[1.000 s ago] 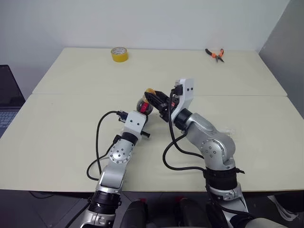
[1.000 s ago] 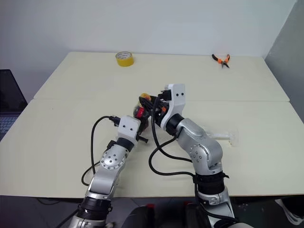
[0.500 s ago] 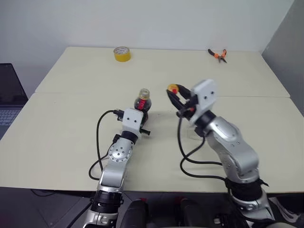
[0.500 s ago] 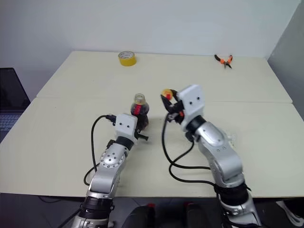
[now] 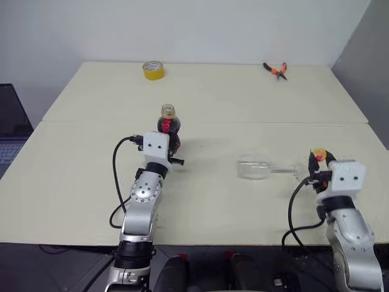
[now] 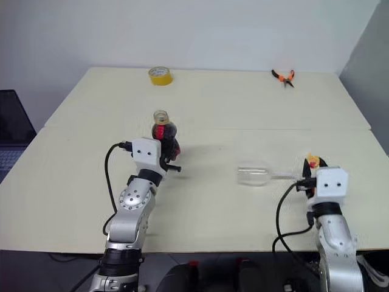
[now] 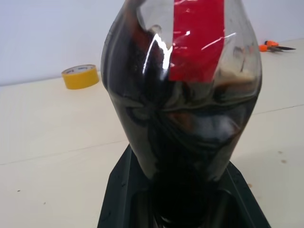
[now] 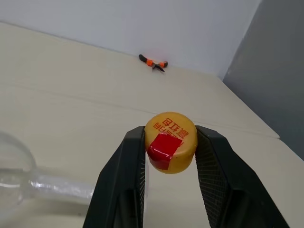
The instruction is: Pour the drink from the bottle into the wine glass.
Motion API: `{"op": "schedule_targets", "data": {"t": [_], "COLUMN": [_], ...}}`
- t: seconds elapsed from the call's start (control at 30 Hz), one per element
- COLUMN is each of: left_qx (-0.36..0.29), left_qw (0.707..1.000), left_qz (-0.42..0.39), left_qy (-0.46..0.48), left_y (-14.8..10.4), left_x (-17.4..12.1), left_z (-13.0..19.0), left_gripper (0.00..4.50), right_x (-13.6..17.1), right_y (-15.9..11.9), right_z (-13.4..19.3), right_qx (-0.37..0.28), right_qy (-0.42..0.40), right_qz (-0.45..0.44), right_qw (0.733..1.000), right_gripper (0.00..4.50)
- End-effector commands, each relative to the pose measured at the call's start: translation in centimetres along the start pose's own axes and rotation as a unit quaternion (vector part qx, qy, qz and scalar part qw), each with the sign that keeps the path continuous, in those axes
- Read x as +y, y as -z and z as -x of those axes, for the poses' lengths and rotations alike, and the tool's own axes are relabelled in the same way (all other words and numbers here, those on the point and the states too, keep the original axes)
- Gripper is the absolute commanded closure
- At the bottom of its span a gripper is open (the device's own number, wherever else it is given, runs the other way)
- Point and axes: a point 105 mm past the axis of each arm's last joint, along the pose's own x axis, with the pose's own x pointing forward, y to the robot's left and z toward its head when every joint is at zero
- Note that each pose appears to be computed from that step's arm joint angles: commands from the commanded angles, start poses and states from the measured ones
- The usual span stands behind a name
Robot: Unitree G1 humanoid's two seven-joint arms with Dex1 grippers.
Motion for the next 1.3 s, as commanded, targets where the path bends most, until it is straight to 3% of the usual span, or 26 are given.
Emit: {"op": "schedule_targets", "data": {"t": [0.03,0.47,0.7,0.8,1.1,1.2,1.3], "left_qx": [-0.043,-0.038,-0.037,-0.037,-0.032,-0.029,-0.024], "left_qw": [0.999,0.999,0.999,0.999,0.999,0.999,0.999], "left_qz": [-0.003,-0.007,-0.008,-0.008,-0.007,-0.006,0.001], "left_qy": [-0.002,-0.002,-0.004,-0.005,-0.015,-0.022,-0.038], "left_y": [-2.2,-2.0,-1.9,-1.9,-1.6,-1.4,-1.2], "left_x": [-0.1,-0.1,0.0,0.1,0.7,1.0,1.8], "left_z": [-0.2,-0.1,-0.1,-0.1,-0.1,-0.1,-0.2], "left_gripper": [3.88,3.88,3.88,3.88,3.88,3.88,3.88], "right_x": [-0.7,-1.6,-1.6,-1.3,1.2,2.0,4.2], "right_y": [0.7,6.9,7.4,6.2,-2.1,-3.6,-5.7], "right_z": [1.0,1.3,1.4,1.1,-0.2,-0.5,-1.0], "right_qx": [-0.009,0.137,0.167,0.135,-0.066,-0.099,-0.131], "right_qy": [0.023,0.038,0.058,0.056,-0.013,-0.032,-0.101], "right_qz": [0.0,-0.033,-0.091,-0.105,-0.042,-0.028,-0.054], "right_qw": [1.0,0.989,0.98,0.984,0.997,0.994,0.985], "right_gripper": [3.29,3.29,0.92,0.0,0.0,0.0,0.0]}}
